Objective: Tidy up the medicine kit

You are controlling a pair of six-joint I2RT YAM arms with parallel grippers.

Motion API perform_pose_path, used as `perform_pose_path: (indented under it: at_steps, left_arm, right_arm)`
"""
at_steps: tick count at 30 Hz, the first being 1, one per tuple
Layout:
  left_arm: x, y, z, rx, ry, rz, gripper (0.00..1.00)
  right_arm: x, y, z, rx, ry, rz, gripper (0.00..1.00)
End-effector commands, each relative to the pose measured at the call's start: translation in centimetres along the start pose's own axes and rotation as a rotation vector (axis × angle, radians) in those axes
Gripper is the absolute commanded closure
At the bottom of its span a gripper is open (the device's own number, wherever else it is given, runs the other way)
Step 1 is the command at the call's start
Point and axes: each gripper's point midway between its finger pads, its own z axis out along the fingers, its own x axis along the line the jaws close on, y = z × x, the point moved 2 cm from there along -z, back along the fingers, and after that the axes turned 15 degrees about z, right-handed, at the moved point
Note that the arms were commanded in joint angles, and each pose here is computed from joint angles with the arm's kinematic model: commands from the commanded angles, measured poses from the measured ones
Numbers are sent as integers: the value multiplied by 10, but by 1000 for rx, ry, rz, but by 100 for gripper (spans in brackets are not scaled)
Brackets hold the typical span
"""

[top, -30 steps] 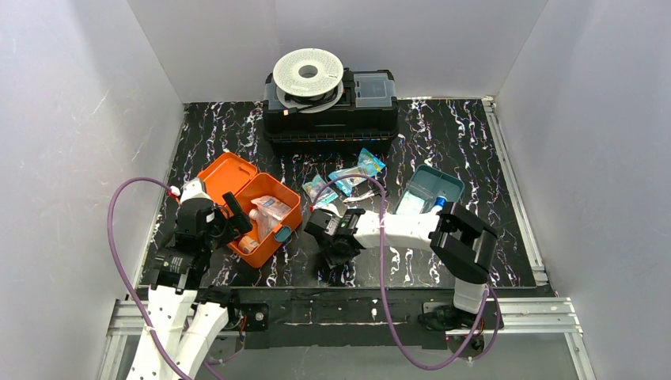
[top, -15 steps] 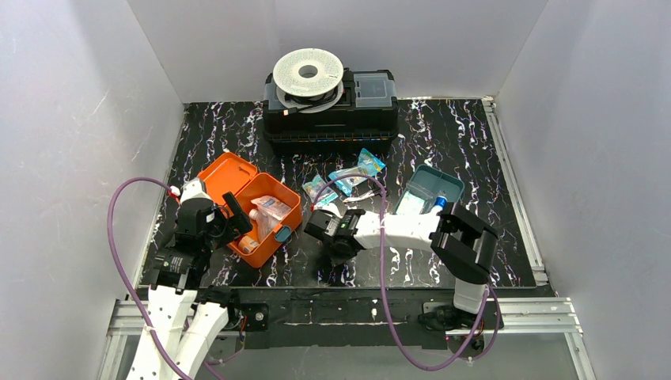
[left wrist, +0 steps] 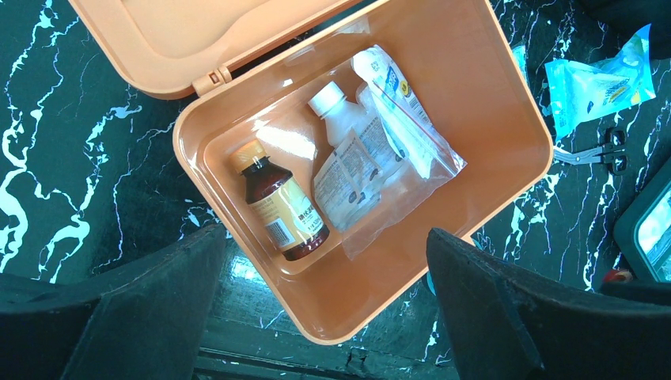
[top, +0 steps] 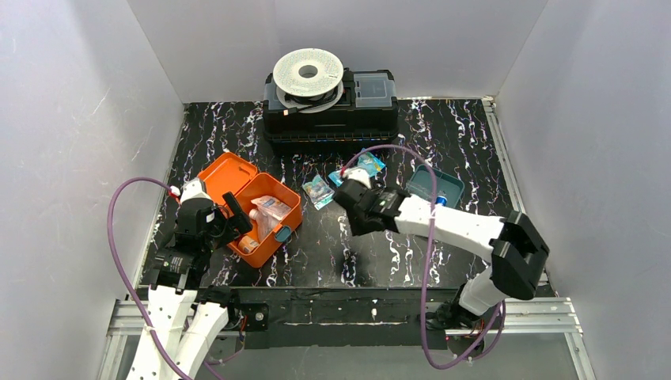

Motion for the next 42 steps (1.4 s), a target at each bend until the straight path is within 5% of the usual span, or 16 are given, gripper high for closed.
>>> perform_pose_path:
  at_steps: [1, 20, 42]
  left_arm:
    - [0, 2, -1, -11, -5, 10, 1]
    - [-2, 2, 1, 2, -12, 16, 1]
    - [-4, 0, 6, 32, -12, 25, 1]
  right_arm:
    - [-46, 33, -8, -70, -85, 62, 86]
    - [-184, 164, 4, -241, -279, 438, 87]
    - [-251, 182, 93, -77, -308, 613, 88]
